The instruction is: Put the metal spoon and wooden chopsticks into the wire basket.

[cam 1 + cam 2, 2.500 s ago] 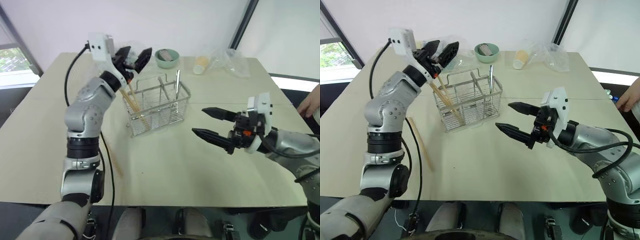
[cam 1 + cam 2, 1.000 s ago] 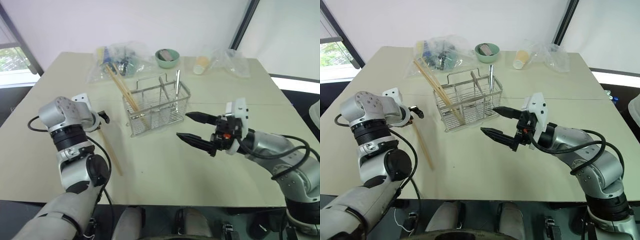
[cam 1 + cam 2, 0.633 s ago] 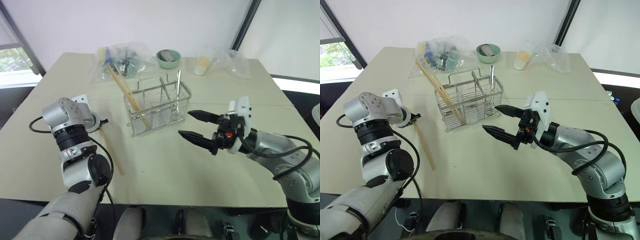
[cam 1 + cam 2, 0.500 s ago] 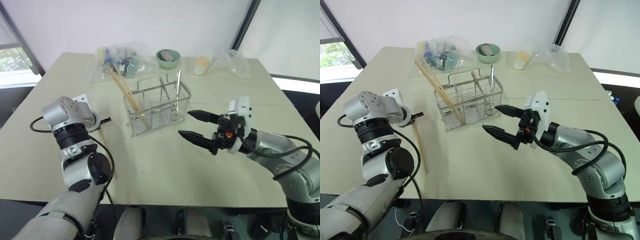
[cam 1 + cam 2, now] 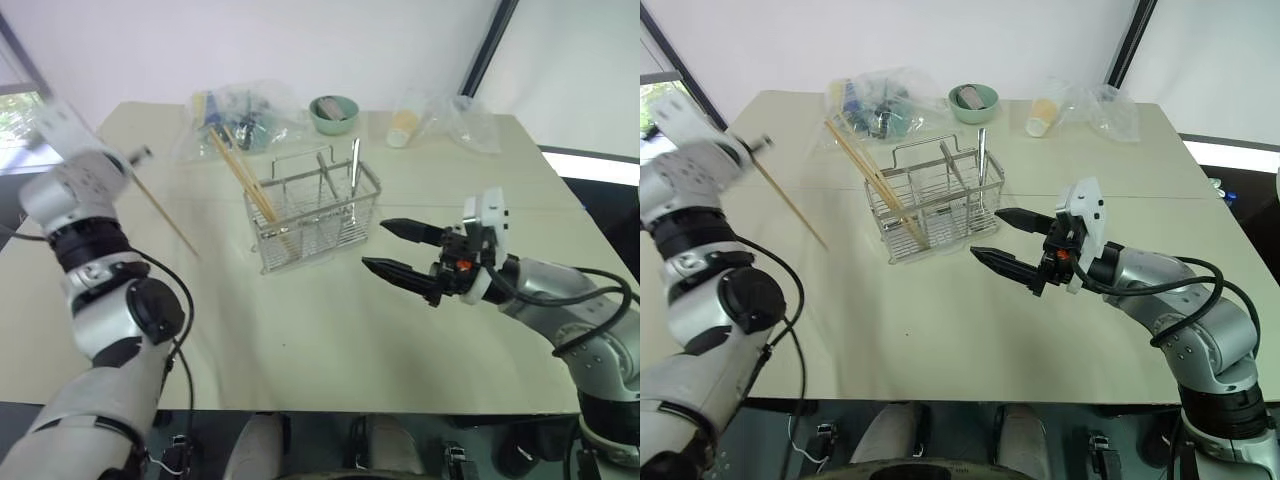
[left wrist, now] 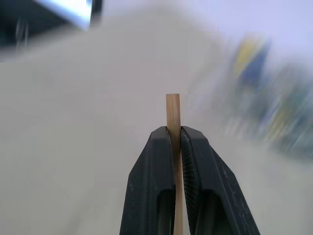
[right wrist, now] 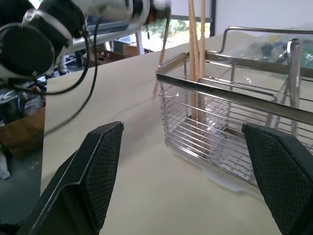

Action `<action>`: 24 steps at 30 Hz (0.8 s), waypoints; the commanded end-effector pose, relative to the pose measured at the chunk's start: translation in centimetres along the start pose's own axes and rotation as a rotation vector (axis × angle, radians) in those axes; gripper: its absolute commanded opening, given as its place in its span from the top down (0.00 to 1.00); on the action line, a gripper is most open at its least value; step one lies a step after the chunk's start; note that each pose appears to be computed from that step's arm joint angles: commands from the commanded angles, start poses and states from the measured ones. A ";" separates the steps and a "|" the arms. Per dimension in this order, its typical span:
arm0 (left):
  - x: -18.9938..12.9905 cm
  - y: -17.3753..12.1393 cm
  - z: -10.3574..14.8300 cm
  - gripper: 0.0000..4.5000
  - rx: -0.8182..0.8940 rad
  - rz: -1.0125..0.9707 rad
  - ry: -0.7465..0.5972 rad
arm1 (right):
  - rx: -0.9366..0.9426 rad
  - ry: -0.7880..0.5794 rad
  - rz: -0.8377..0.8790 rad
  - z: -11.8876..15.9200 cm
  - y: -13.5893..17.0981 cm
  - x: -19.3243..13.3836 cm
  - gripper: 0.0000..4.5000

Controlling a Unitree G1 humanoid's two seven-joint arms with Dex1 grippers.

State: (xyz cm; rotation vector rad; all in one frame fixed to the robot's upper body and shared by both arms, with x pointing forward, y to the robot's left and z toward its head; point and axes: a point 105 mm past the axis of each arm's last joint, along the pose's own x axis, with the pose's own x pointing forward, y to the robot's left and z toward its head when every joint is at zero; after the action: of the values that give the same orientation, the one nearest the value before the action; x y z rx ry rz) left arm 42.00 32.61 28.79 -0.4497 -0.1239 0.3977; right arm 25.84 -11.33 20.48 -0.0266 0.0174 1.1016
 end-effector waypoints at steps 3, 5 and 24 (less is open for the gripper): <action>-3.0 -6.5 8.2 0.99 -0.184 -0.397 -0.296 | -0.031 -0.023 0.008 1.6 -0.2 -0.4 0.11; -4.9 -9.2 9.6 0.99 -0.188 -0.565 -0.323 | -0.035 -0.014 0.003 1.5 -0.3 -0.4 0.11; -13.5 -16.8 -1.5 0.99 0.099 -1.139 -0.046 | -0.037 -0.008 -0.064 1.4 -1.0 -1.3 0.11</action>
State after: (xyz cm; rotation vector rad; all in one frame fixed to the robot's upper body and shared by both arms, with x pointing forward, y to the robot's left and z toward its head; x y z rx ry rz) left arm 36.11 13.23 34.56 -0.2424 -0.3552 -0.6950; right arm 26.32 -12.58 20.97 -0.0388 0.0299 1.0502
